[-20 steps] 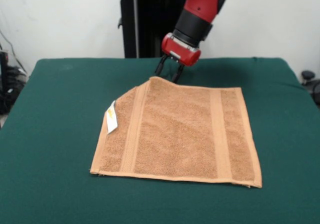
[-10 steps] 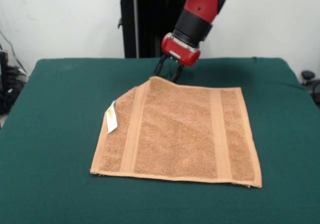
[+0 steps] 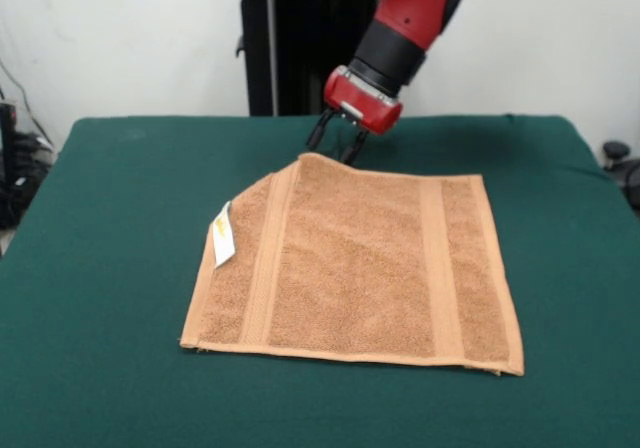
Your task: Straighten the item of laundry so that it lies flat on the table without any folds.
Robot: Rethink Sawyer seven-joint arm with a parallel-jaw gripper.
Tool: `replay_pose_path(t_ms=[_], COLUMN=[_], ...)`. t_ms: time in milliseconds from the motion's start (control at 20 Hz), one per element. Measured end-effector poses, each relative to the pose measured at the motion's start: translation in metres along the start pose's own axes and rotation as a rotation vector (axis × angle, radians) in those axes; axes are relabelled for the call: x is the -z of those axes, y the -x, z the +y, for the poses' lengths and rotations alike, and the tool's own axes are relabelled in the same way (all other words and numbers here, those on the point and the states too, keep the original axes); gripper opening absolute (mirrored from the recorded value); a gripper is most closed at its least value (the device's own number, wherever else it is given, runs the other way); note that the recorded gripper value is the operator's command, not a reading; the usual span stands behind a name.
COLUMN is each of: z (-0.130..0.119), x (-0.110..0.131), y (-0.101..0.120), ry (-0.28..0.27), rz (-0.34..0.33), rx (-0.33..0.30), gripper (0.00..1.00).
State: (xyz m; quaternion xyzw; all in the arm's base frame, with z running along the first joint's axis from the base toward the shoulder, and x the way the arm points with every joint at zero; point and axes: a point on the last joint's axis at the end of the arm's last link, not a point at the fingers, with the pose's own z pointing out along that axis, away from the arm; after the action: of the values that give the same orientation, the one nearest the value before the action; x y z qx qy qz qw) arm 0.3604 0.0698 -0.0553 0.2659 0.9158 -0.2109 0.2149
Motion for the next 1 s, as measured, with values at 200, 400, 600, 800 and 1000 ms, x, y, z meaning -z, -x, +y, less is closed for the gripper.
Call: replay_pose_path(t_ms=[200, 400, 600, 800, 1000], z=[0.0, 0.002, 0.005, 0.01, 0.014], x=[0.0, 0.0, -0.001, -0.001, 0.0], y=[0.001, 0.005, 0.01, 0.017, 0.025], ry=[-0.003, -0.023, -0.061, -0.113, -0.154], rz=[0.005, 0.023, 0.052, 0.09, 0.123], rx=[0.002, 0.003, -0.007, -0.021, -0.037], gripper=[1.0, 1.0, 1.0, 1.0, 1.0])
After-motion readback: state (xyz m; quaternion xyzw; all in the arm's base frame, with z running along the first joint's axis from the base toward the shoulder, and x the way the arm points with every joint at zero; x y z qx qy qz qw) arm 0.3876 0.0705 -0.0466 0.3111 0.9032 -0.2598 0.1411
